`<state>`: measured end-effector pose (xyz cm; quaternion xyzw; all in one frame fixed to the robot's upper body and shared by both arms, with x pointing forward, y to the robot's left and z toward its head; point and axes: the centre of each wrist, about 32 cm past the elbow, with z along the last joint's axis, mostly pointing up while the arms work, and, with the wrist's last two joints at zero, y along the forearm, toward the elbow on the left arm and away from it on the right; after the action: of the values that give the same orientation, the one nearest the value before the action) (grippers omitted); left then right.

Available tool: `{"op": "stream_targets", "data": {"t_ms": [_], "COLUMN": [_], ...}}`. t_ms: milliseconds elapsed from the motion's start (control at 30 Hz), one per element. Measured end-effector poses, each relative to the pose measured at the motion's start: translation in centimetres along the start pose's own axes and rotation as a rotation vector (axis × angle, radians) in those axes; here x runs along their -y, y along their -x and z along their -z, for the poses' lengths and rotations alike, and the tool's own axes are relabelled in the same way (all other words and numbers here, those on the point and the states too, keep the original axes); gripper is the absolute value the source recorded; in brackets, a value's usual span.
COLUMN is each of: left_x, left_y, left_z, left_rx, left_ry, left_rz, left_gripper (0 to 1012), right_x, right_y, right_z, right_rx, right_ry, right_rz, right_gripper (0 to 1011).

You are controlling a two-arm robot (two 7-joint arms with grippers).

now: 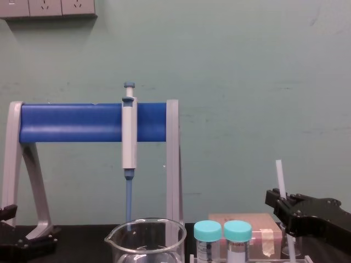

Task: Pick up the stirring rod with one hand, then place it down.

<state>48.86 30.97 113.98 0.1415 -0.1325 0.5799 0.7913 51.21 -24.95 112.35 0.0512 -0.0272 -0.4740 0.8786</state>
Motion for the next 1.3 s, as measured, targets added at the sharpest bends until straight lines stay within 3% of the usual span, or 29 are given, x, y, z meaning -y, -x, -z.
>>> {"op": "stream_targets", "data": {"t_ms": [400, 1300], "left_x": [0.00, 0.00], "left_y": [0.00, 0.00], "left_z": [0.00, 0.00], "left_rx": [0.000, 0.000], "left_ry": [0.000, 0.000], "left_rz": [0.000, 0.000], "left_gripper": [1000, 1000], "right_x": [0.01, 0.01], "right_y": [0.00, -0.01], "right_z": [-0.01, -0.03], "right_rx": [-0.002, -0.007], "right_ry": [0.001, -0.001], "right_rz": [0.000, -0.004], "right_gripper": [83, 914]}}
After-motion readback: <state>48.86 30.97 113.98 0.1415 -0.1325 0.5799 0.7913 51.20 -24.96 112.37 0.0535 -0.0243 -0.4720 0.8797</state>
